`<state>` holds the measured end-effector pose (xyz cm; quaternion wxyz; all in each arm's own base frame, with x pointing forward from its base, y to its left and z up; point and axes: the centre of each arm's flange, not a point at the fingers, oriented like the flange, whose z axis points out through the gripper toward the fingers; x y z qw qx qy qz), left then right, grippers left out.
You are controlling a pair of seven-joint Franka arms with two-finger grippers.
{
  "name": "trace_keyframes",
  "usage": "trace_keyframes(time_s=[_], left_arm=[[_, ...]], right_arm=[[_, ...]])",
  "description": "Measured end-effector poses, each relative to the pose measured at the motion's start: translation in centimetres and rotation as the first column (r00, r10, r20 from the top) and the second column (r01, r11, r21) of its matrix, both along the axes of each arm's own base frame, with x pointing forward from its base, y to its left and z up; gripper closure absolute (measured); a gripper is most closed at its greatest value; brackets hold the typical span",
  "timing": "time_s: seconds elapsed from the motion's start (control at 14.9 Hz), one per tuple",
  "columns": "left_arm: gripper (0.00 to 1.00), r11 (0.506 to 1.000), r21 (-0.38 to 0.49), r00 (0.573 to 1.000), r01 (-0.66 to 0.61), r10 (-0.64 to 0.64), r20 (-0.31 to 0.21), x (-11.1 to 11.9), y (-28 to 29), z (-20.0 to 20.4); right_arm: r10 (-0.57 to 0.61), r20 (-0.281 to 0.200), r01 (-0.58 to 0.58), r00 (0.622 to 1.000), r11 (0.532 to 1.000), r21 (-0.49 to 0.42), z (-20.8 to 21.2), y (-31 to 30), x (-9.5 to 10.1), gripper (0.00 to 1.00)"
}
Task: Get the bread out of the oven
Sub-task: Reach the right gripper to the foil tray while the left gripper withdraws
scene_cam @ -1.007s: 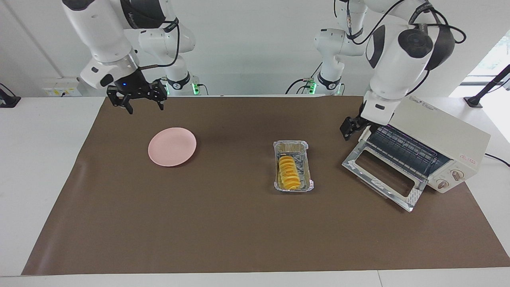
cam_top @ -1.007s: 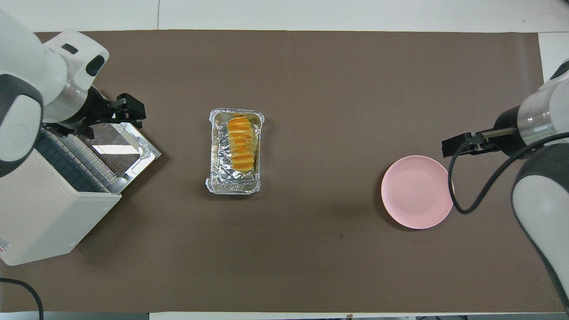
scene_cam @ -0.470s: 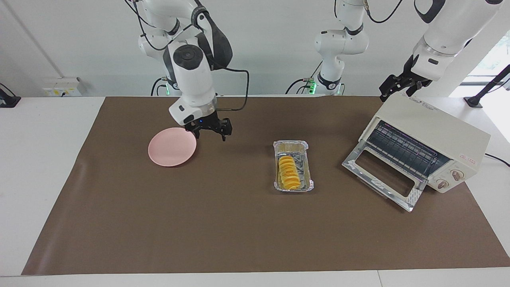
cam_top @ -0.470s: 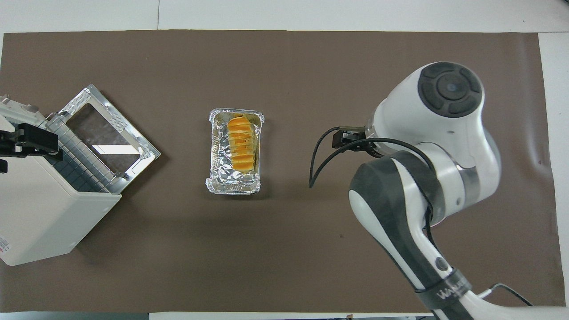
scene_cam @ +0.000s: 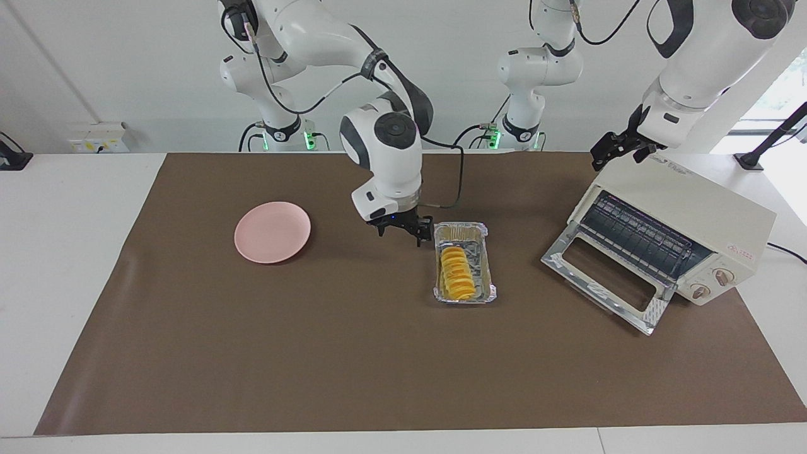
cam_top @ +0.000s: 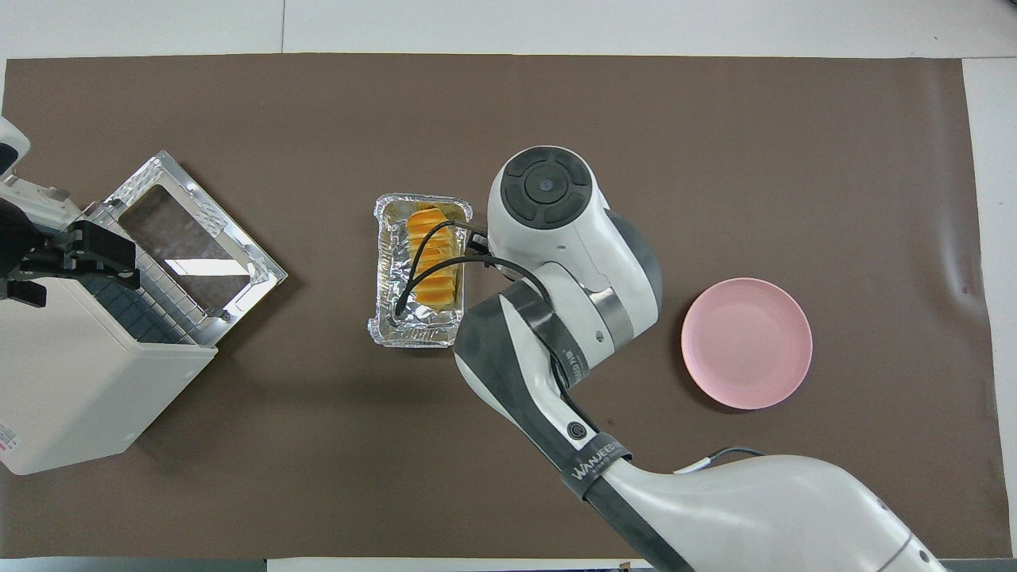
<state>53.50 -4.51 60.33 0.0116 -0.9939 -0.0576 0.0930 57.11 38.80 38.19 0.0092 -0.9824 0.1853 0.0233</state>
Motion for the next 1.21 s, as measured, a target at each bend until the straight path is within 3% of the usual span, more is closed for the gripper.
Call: trace_keyframes(time_s=[0.4,0.87,1.21], left_arm=[[0.0,1.0,-0.014,1.0,0.008,-0.008,0.004,0.0,-0.2,0.2],[0.0,1.0,-0.017,1.0,0.005,-0.005,0.018,-0.4,0.0,0.9],[0.0,1.0,-0.018,1.0,0.004,-0.004,0.022,-0.5,0.1,1.1]], right_arm=[[0.001,0.017,-0.001,1.0,1.0,0.006,-2.6,1.6,1.5,0.0],[0.115,0.123,-0.118,0.986,0.993,0.014,-3.0,5.2,0.6,0.0],[0.241,0.099,-0.241,0.965,0.97,-0.009,-6.1,5.3,-0.6,0.0]])
